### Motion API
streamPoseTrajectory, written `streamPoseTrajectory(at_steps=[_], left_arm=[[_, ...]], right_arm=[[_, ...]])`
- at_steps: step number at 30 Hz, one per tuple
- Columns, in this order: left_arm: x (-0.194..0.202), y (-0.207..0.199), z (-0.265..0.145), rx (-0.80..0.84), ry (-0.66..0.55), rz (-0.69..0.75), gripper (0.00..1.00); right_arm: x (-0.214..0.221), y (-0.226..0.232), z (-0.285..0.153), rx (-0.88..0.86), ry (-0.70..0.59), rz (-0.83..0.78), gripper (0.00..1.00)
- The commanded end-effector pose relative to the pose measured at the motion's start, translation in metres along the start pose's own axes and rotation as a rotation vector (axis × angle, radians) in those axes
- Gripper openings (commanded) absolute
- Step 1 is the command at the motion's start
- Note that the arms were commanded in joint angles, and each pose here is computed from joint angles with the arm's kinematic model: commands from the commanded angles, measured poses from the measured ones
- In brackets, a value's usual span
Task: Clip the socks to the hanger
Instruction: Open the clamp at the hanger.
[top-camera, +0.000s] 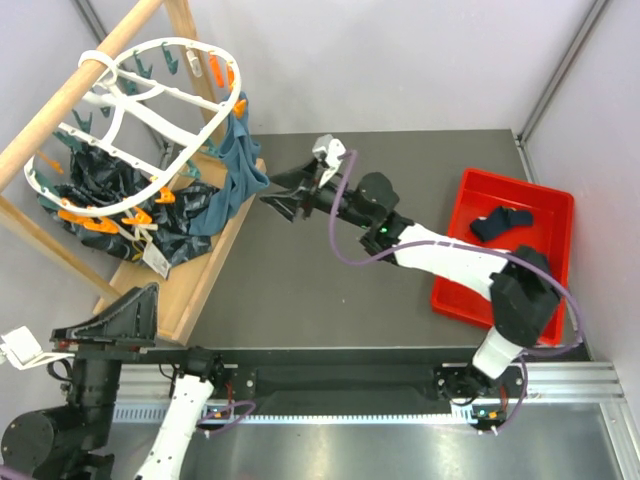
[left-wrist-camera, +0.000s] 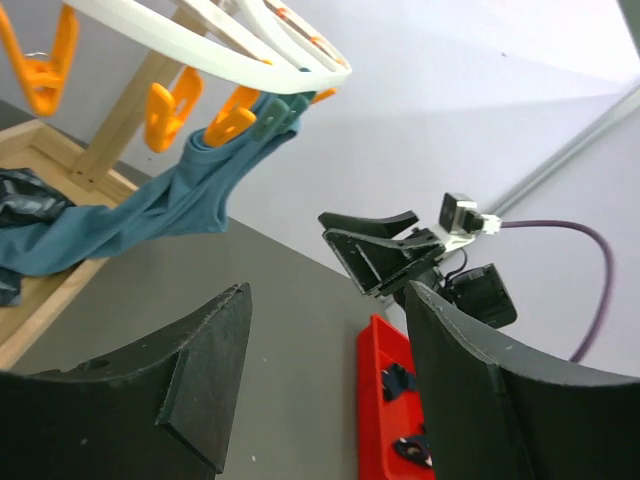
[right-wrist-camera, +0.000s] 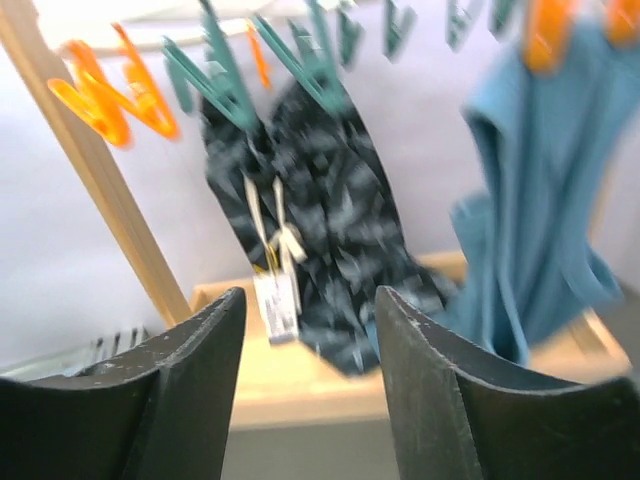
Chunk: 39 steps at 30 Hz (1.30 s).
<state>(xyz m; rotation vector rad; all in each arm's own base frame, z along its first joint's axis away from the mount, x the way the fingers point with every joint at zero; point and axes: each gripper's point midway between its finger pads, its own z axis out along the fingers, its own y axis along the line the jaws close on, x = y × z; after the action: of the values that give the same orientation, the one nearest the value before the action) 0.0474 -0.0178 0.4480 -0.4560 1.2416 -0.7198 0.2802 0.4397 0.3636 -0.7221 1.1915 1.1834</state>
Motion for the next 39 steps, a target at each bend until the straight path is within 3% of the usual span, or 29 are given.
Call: streamPoseTrajectory(at_steps=[1,2,6,17,28,39], left_arm=[[0.004,0.016,0.016,-0.096,0.028,0.062,0.67],[0.004,0.016,0.017,-0.095,0.03,0.067,0.67],[0.003,0.023,0.021,-0.13,0.023,0.086,0.67],[0.003,0.026,0.031,-0.147,0.017,0.093,0.67],[0.013,0.025,0.04,-0.137,0.052,0.067,0.66],[0.021,0.03,0.043,-0.14,0.061,0.049,0.66]], right_arm=[[-0.06,0.044,0.032,-0.169,-0.209,-0.112,0.55],[-0.051,0.047,0.041,-0.179,-0.199,-0.121,0.66],[-0.046,0.058,0.064,-0.196,-0.191,-0.167,0.75],[-0.032,0.068,0.11,-0.194,-0.184,-0.294,0.69],[-0.04,0.067,0.131,-0.163,-0.22,-0.291,0.63],[-0.041,0.07,0.141,-0.154,-0.238,-0.271,0.5]])
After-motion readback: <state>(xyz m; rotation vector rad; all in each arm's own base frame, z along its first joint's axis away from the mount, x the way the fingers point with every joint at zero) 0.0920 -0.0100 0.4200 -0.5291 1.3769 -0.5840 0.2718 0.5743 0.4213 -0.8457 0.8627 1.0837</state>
